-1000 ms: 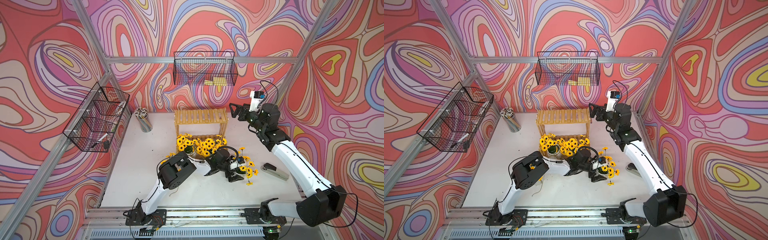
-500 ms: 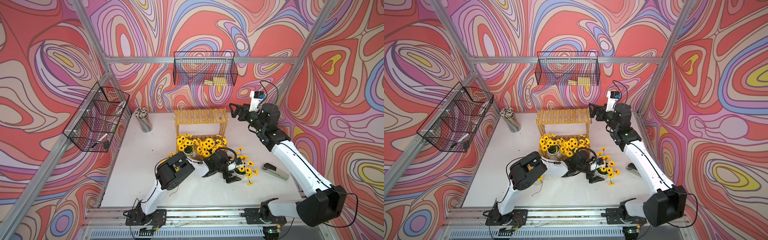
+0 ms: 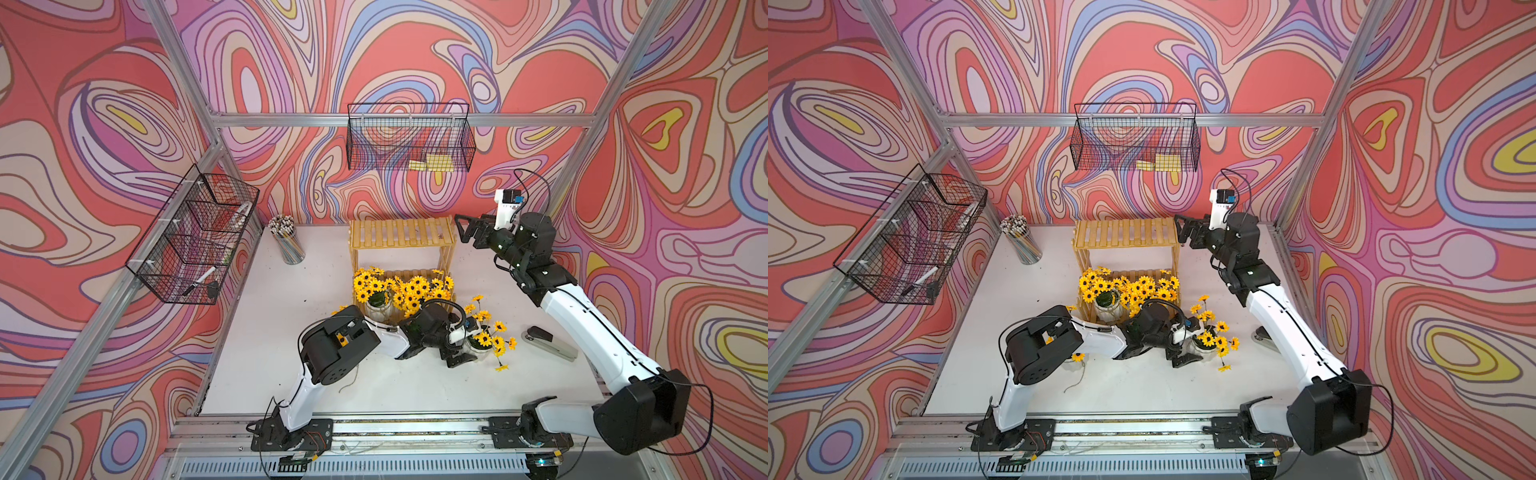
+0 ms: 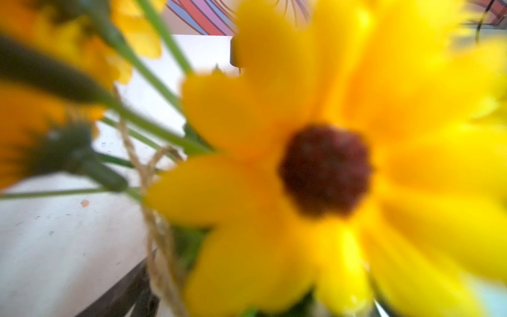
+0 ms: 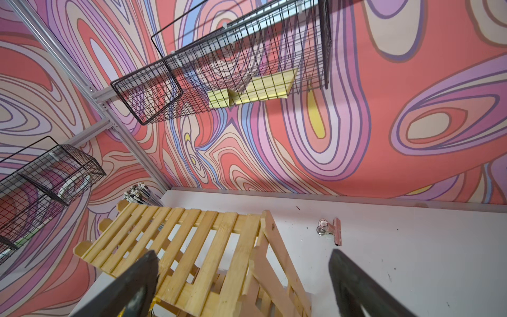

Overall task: Take the sunflower pots off the shelves
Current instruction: Place the sunflower pot at the center of the board.

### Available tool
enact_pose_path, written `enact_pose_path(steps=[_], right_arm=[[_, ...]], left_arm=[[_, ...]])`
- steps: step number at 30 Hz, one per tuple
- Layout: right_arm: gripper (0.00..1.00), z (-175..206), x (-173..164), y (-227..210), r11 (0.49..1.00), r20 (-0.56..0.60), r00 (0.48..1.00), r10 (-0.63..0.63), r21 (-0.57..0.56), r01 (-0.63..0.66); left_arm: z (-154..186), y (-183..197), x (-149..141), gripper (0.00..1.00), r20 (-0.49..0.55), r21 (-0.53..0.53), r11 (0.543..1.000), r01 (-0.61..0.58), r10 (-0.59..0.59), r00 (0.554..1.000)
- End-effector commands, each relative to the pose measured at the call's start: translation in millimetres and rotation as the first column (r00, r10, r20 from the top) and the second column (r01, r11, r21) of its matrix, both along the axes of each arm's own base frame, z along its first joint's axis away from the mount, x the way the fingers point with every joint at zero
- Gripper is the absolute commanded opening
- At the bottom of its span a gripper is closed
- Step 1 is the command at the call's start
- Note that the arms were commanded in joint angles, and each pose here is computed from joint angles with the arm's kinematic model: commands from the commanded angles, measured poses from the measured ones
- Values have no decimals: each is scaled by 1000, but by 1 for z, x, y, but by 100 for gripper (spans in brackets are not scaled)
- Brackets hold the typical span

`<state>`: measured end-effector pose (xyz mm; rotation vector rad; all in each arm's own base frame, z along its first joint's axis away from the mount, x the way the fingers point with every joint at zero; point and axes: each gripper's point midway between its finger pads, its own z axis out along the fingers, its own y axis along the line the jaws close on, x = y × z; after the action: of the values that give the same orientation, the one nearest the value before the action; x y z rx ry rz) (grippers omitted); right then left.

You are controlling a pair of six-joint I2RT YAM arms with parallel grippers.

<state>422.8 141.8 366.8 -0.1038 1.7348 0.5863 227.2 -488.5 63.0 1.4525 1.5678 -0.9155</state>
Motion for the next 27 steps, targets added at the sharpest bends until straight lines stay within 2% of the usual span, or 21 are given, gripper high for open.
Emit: enact_pose_path(steps=[1,12,19,23,27], right_arm=[[98,15,-11,-1,1000,55,998,20,0,-20],[98,16,-20,0,999,71,997,39,-14,-38],[98,17,-24,0,999,78,996,44,-30,-42],[98,14,-24,1,998,71,996,50,-34,-48],[98,7,-29,10,993,45,993,109,-43,-107]], left_arm=[[36,-5,2,100,79,-79,997,9,-3,997],[59,8,-9,100,110,-111,993,28,-16,994],[68,23,-24,100,111,-95,993,65,-55,992],[82,33,-26,100,134,-117,992,47,-31,991],[102,45,-27,100,181,-126,992,25,-2,984]])
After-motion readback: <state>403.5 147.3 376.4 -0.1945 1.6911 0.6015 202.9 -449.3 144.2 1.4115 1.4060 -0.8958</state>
